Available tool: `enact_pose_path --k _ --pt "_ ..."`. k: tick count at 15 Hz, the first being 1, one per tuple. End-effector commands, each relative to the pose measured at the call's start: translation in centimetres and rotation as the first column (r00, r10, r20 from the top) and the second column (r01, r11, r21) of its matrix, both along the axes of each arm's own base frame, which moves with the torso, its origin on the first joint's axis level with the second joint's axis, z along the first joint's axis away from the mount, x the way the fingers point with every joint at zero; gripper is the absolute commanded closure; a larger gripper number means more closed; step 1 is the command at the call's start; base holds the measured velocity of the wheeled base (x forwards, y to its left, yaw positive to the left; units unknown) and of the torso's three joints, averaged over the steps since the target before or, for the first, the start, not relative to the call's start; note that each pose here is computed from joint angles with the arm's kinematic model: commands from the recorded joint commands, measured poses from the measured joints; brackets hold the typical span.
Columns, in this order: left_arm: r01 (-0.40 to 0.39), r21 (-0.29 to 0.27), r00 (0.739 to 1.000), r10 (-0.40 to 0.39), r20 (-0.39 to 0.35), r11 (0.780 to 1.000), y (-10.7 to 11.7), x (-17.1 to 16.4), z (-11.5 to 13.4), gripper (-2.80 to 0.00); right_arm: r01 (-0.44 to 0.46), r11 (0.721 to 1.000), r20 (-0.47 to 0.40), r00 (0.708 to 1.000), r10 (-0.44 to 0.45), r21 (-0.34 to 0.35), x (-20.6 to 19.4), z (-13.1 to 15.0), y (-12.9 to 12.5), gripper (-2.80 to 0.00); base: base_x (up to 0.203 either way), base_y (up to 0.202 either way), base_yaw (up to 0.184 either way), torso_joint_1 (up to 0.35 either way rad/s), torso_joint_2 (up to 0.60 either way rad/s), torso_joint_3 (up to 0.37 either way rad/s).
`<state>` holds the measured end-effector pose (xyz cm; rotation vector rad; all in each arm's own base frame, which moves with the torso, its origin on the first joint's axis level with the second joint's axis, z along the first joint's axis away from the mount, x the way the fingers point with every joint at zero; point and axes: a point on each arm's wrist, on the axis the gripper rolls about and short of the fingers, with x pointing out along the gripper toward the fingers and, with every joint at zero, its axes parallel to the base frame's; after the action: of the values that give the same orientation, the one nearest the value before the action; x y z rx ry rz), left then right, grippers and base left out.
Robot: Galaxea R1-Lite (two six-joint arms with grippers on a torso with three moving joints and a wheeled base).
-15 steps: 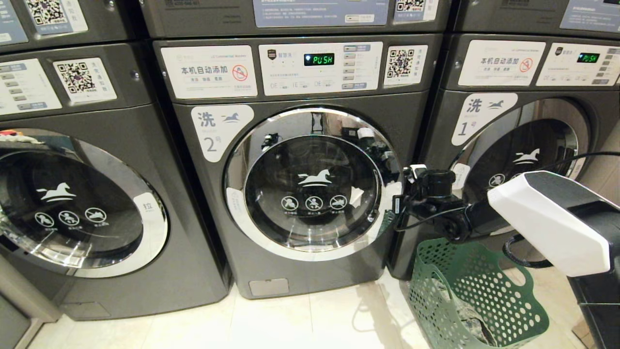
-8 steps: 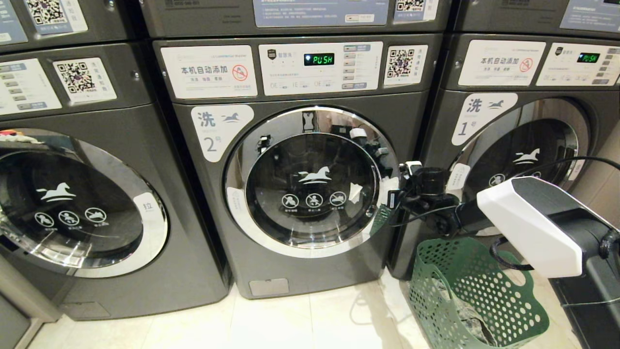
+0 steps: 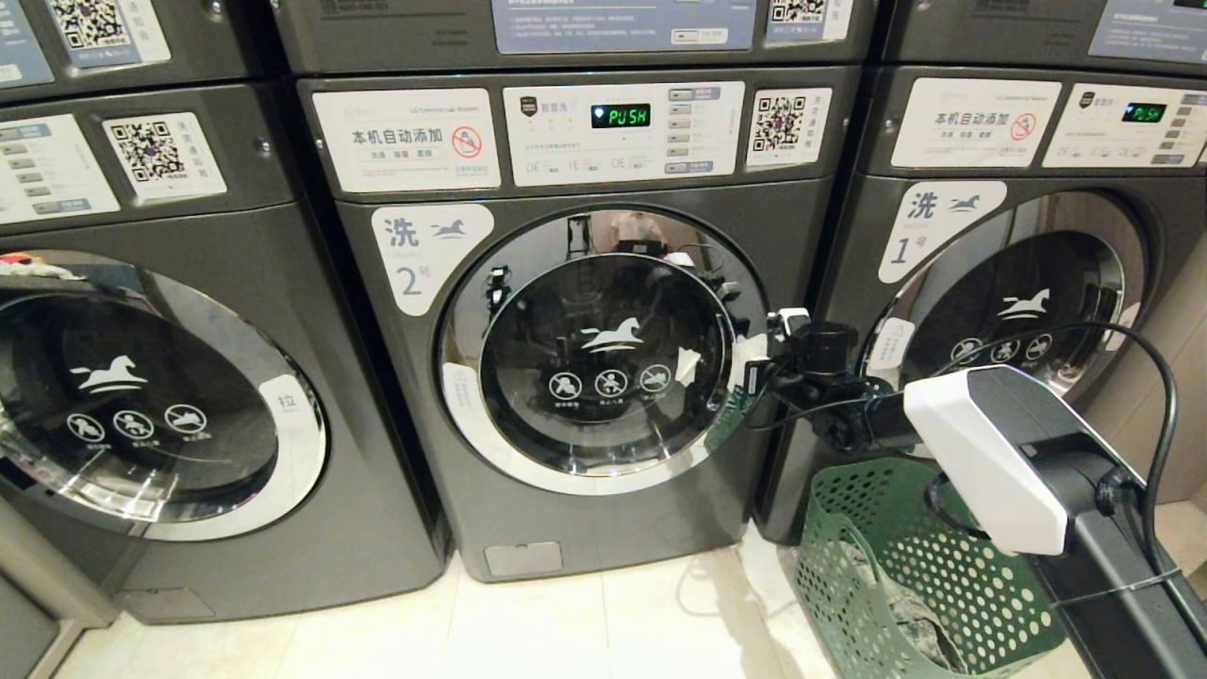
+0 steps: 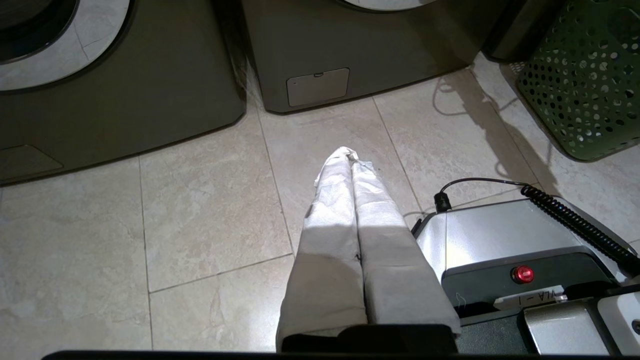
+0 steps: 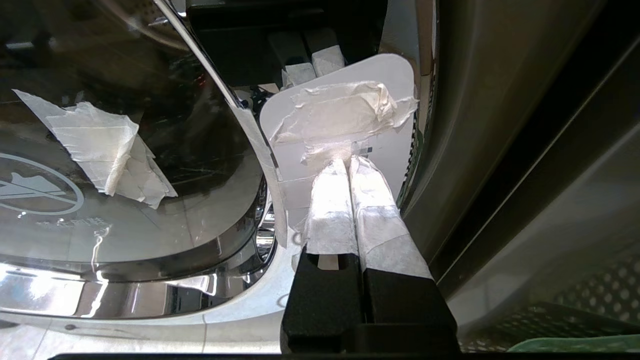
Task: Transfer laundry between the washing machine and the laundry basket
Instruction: Press the washing machine door tightly with the right hand
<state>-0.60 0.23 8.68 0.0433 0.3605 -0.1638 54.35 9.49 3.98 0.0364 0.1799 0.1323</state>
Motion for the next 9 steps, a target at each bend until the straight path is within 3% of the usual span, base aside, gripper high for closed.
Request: enact_pose_path --k 1,9 --pt "-0.002 0.001 1.0 0.002 -0.004 1.0 0.0 0.0 0.0 0.0 0.015 1.0 -0.025 1.0 -0.015 -0.004 0.4 -2.2 -0.5 0.0 0.0 0.0 0.0 0.0 0.0 0.0" --pt "0.006 -0.002 1.0 -0.006 -0.011 1.0 0.0 0.0 -0.1 0.0 0.033 0.999 0.042 0.999 -0.034 0.015 0.7 -2.4 -1.5 0.0 0.0 0.0 0.0 0.0 0.0 0.0"
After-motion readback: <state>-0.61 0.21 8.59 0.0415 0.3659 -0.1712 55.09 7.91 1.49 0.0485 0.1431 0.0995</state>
